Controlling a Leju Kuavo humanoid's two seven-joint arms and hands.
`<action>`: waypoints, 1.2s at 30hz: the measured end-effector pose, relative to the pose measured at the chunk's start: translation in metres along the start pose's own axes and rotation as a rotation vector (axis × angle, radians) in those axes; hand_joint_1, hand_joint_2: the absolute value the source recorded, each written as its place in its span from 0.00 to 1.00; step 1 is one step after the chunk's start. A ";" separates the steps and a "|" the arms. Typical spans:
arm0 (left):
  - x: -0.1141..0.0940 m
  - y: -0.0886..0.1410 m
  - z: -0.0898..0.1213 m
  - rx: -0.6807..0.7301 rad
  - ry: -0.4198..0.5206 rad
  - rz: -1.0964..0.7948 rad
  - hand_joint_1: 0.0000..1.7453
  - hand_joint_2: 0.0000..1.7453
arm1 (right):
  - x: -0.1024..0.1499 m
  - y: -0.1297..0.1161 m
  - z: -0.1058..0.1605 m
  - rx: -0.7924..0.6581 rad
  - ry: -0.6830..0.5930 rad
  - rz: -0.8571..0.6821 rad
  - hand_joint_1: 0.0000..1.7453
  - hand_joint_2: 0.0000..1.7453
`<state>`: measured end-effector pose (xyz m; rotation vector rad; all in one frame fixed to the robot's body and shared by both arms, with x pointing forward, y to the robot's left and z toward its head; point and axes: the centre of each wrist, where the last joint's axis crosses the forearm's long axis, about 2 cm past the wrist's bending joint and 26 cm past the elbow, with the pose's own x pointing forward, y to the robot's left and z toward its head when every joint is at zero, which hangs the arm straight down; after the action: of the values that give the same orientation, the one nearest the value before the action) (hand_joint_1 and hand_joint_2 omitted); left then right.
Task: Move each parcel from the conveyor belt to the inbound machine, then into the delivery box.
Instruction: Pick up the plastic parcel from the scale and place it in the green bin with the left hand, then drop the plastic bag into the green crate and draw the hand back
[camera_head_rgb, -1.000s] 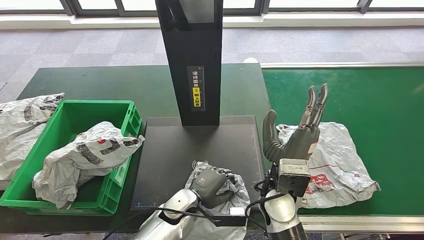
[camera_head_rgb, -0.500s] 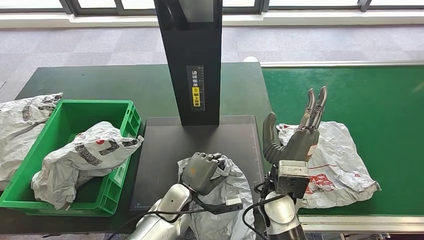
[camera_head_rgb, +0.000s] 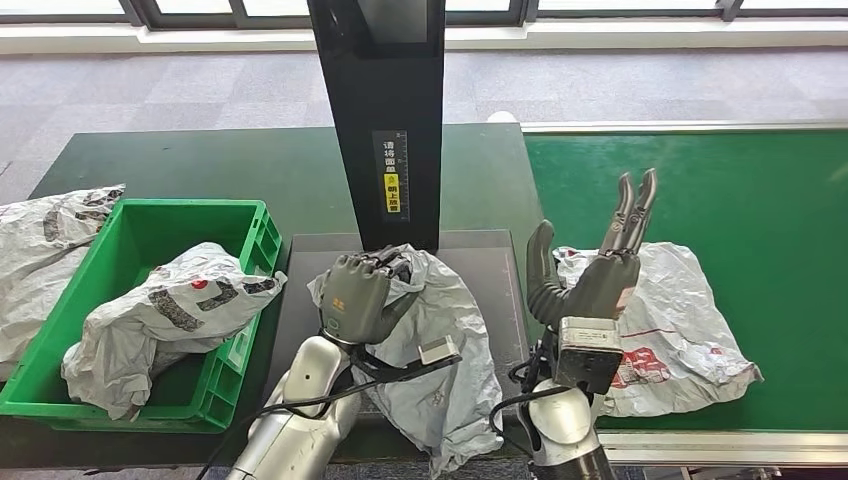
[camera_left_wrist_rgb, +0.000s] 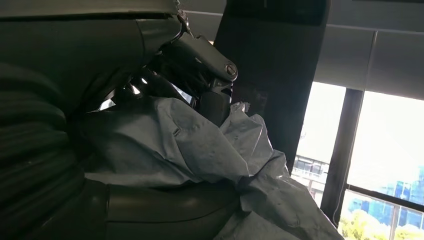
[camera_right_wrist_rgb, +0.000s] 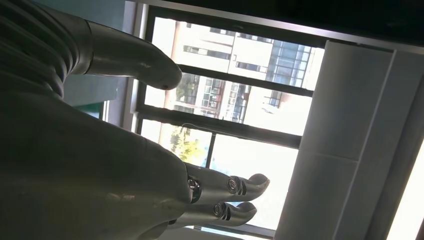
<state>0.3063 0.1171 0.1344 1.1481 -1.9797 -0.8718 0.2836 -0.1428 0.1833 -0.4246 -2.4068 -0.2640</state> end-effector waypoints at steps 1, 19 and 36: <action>-0.001 0.002 -0.001 0.009 0.004 -0.002 1.00 1.00 | 0.000 0.000 0.000 0.000 -0.001 0.000 0.00 1.00; -0.022 0.042 -0.025 0.201 0.062 -0.042 1.00 1.00 | -0.002 0.001 0.000 0.003 0.008 -0.003 0.00 1.00; -0.147 0.133 -0.055 0.570 0.193 -0.233 1.00 1.00 | -0.004 0.005 -0.004 0.011 -0.001 0.001 0.00 1.00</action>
<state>0.3473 0.2888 0.2395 1.7373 -2.0123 -0.2797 0.2903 -0.1401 0.1841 -0.4204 -2.4076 -0.2500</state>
